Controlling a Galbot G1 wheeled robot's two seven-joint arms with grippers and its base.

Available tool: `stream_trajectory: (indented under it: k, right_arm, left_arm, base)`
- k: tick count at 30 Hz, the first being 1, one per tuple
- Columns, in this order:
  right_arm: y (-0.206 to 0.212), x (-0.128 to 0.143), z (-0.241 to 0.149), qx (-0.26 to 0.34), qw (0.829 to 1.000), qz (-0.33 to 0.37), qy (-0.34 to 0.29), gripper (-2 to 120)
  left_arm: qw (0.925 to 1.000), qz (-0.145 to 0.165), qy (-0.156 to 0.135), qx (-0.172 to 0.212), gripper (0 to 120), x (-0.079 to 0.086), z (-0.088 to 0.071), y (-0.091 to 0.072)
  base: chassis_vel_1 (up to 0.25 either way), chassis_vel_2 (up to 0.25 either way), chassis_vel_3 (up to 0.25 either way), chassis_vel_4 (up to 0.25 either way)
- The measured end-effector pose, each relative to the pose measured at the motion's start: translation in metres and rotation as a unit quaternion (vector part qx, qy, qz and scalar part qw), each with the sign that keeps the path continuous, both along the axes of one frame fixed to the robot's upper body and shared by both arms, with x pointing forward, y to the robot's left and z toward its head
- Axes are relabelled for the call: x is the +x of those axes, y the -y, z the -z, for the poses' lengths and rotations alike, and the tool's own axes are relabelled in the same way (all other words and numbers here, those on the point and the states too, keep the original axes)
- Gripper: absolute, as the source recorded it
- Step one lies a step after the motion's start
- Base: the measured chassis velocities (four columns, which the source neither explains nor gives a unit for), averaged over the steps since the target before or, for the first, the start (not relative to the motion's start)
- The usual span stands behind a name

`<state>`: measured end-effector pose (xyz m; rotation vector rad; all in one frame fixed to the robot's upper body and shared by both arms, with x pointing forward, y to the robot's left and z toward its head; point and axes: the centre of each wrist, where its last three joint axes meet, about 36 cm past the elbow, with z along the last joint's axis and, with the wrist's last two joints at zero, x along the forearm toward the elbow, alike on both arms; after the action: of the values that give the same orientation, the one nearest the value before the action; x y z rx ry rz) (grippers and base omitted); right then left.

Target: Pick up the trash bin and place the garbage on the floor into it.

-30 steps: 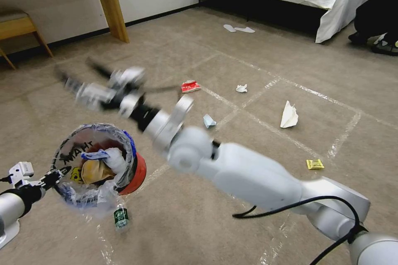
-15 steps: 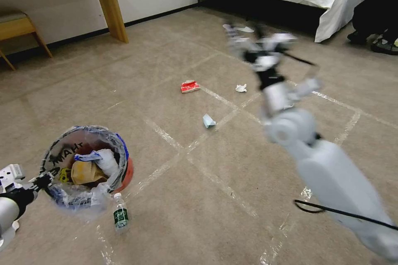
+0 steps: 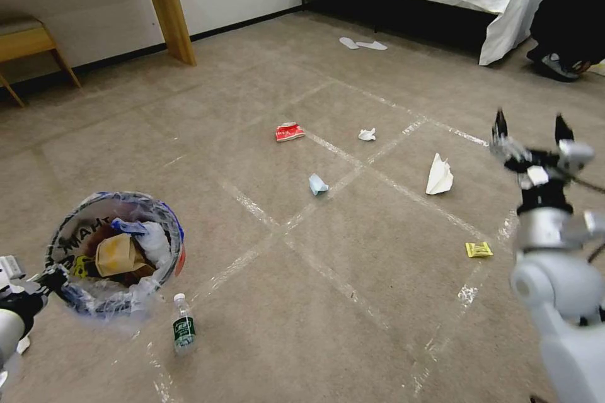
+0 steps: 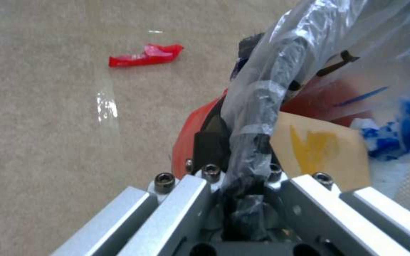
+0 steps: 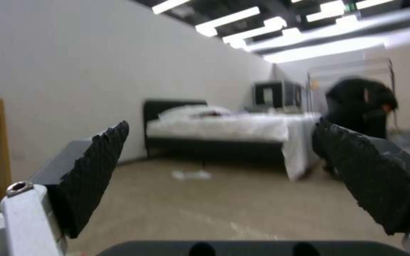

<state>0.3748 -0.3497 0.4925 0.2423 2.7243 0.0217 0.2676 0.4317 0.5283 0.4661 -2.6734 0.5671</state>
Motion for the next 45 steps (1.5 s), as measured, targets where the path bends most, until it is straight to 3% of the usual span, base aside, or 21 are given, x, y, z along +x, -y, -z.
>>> stream_trajectory:
  k: [9, 20, 34, 45]
  right_arm:
    - [-0.013, -0.014, 0.021, 0.013, 1.0, 0.01, -0.021, 100]
    - [-0.011, -0.018, 0.037, -0.006, 1.0, 0.01, -0.017, 100]
    - [-0.01, -0.018, 0.055, -0.011, 1.0, 0.003, -0.025, 100]
    - [-0.016, -0.013, 0.065, -0.01, 0.999, -0.003, -0.031, 100]
  left_arm:
    - [0.9999, 0.002, 0.006, 0.012, 0, -0.006, 0.003, 0.004]
    - [0.9992, 0.024, -0.03, 0.005, 0, -0.009, -0.008, 0.008]
    - [0.999, 0.028, -0.033, -0.009, 0, -0.011, -0.01, 0.009]
    - [0.9992, 0.025, -0.031, -0.011, 0, -0.01, -0.009, 0.008]
  base:
    - [0.0, 0.0, 0.0, 0.0]
    - [0.0, 0.0, 0.0, 0.0]
    - [-0.006, 0.008, 0.008, -0.006]
    - [-0.121, 0.125, 0.13, -0.118]
